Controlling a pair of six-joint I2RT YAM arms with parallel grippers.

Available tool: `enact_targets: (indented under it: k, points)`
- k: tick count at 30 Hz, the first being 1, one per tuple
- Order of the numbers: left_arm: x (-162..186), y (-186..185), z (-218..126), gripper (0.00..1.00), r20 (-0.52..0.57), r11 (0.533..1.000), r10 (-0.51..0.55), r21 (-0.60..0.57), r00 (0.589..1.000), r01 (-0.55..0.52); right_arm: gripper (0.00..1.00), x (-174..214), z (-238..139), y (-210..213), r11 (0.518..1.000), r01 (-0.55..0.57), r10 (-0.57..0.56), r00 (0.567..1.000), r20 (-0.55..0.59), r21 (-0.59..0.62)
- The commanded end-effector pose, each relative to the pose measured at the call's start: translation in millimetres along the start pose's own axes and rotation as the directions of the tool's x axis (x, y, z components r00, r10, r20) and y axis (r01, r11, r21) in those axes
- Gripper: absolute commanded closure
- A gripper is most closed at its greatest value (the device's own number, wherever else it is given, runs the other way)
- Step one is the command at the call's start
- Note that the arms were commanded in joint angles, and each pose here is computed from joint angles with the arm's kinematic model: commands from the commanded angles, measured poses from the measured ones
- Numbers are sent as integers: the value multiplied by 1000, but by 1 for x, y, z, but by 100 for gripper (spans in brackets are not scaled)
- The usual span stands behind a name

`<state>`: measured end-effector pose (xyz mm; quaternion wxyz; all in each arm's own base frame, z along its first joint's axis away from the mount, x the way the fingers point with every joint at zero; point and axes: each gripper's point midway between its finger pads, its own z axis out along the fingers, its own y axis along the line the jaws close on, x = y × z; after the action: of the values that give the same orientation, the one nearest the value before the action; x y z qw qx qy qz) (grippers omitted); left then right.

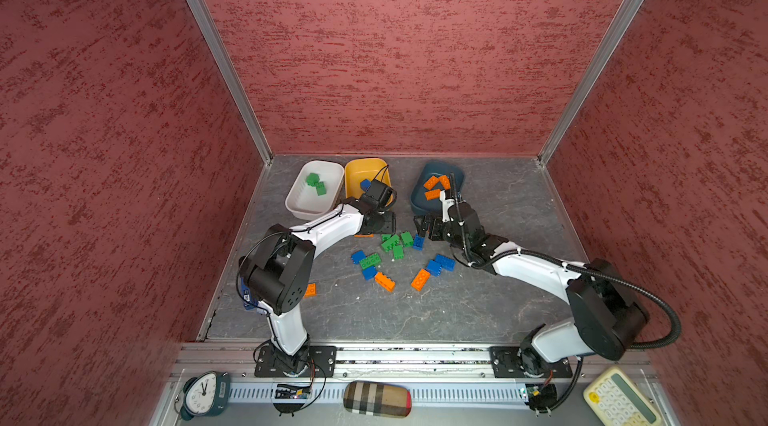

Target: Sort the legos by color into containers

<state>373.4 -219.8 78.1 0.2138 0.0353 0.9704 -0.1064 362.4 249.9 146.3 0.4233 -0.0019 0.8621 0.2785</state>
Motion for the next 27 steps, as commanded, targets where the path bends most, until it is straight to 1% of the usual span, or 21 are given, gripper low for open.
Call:
enact_targets:
  k: [1, 3, 5, 7, 9, 10, 15, 17, 20, 21, 24, 27]
  points:
    - [3, -9, 8, 32, -39, 999, 23, 28, 999, -22, 1, -14, 4, 13, 999, -16, 17, 999, 34, -50]
    - [3, -11, 13, 34, -50, 999, 33, 26, 998, -32, 1, -15, 6, 14, 998, -14, 16, 999, 34, -57]
    - [0, -9, 19, 37, -55, 999, 40, 6, 998, -40, 1, -15, 7, 15, 998, -12, 14, 999, 32, -56]
    - [-3, -9, 24, 42, -59, 999, 45, -7, 997, -46, 1, -15, 7, 15, 998, -9, 11, 999, 33, -56]
    - [-5, -11, 30, 49, -68, 998, 54, -5, 996, -55, 1, -15, 7, 15, 998, -6, 8, 1000, 31, -58]
    - [-3, -12, 34, 50, -78, 998, 60, -5, 995, -61, 1, -16, 6, 15, 998, -5, 7, 999, 33, -57]
    - [14, -11, 48, 49, -141, 995, 88, -24, 986, -92, 1, -14, 6, 13, 999, 0, 1, 1000, 27, -47]
    - [26, -5, 54, 48, -171, 993, 100, -46, 980, -110, 1, -16, 5, 15, 999, 0, 2, 999, 34, -52]
    - [33, 2, 59, 48, -193, 990, 107, -74, 975, -123, 1, -16, 6, 18, 997, 7, -5, 999, 35, -72]
    - [34, 3, 60, 50, -197, 989, 106, -79, 975, -124, 1, -17, 6, 20, 997, 11, -9, 999, 35, -77]
    - [34, 1, 61, 60, -194, 990, 109, -69, 975, -124, 1, -17, 6, 23, 995, 26, -23, 999, 31, -94]
    - [28, -1, 56, 64, -169, 991, 106, -64, 980, -118, 1, -18, 6, 23, 996, 22, -19, 999, 35, -91]
